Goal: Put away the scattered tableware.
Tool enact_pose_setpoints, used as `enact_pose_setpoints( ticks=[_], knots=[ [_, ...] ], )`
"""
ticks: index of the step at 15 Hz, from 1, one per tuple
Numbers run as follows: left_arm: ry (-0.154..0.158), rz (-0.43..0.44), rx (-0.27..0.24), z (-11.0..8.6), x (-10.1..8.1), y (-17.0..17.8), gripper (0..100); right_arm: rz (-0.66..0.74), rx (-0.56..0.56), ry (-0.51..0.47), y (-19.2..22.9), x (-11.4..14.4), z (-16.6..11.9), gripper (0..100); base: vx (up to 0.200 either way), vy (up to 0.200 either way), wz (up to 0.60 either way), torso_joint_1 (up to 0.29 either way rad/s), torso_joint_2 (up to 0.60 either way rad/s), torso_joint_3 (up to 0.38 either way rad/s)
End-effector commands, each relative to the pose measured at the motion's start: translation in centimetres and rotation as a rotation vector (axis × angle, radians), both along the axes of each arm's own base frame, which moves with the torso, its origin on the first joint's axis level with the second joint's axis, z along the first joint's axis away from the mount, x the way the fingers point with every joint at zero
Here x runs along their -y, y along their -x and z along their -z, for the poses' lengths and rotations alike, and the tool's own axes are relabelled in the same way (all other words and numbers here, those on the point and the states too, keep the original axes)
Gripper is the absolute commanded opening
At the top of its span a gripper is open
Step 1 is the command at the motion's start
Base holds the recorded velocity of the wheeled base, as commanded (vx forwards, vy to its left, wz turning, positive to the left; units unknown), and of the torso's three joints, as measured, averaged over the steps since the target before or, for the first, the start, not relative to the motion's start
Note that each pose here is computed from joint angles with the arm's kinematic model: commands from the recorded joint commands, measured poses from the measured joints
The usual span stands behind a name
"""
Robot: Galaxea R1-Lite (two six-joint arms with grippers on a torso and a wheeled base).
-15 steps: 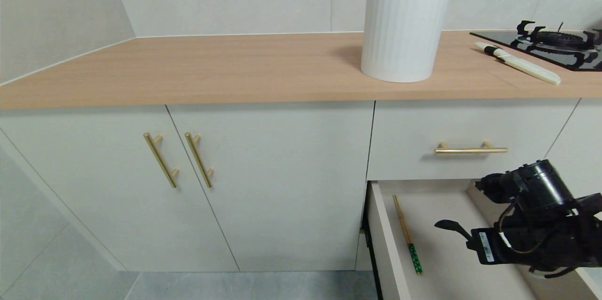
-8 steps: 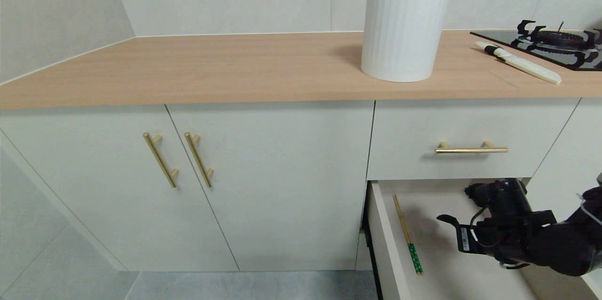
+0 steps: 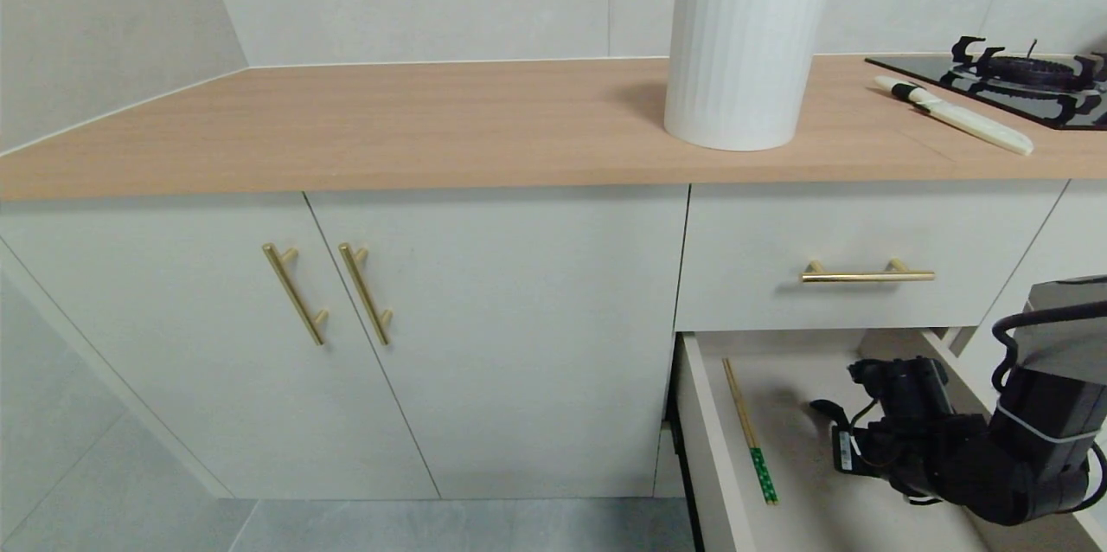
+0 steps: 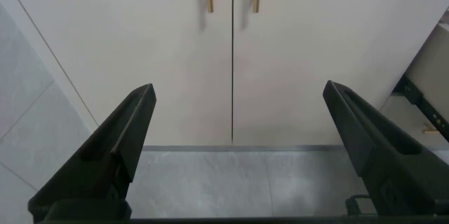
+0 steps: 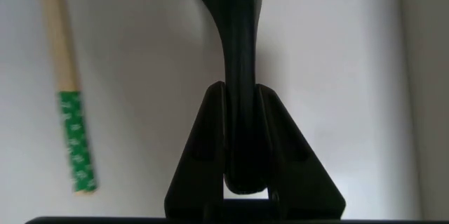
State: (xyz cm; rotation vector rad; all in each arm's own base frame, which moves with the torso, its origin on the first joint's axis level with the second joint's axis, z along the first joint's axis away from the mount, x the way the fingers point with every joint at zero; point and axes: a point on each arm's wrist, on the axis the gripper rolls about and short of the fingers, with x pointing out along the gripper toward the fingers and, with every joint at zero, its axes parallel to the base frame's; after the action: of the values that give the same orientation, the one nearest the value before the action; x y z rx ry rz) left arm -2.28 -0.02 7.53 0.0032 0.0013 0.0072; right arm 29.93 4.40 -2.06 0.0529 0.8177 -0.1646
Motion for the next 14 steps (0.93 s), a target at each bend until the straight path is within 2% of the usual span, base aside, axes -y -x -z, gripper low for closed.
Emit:
enact_pose_setpoints(
  ticks=[1,10,11,14],
  knots=[
    [0.000,0.000,0.000,0.00,0.00,0.00,100,0.003,-0.033,0.006,0.04,0.08,1.10,0,0.000,0.000,0.00,0.000,0.00,0.000],
    [0.000,-0.002,0.000,0.00,0.00,0.00,100,0.003,-0.017,0.004,-0.08,0.06,1.04,0,0.000,0.000,0.00,0.000,0.00,0.000],
    [0.000,0.000,0.000,0.00,0.00,0.00,100,0.003,-0.016,0.003,-0.09,0.06,1.03,100,0.000,0.000,0.00,0.000,0.00,0.000],
    [0.000,0.000,0.000,0.00,0.00,0.00,100,0.003,-0.007,0.002,-0.12,0.05,0.75,100,0.000,0.000,0.00,0.000,0.00,0.000]
  ],
)
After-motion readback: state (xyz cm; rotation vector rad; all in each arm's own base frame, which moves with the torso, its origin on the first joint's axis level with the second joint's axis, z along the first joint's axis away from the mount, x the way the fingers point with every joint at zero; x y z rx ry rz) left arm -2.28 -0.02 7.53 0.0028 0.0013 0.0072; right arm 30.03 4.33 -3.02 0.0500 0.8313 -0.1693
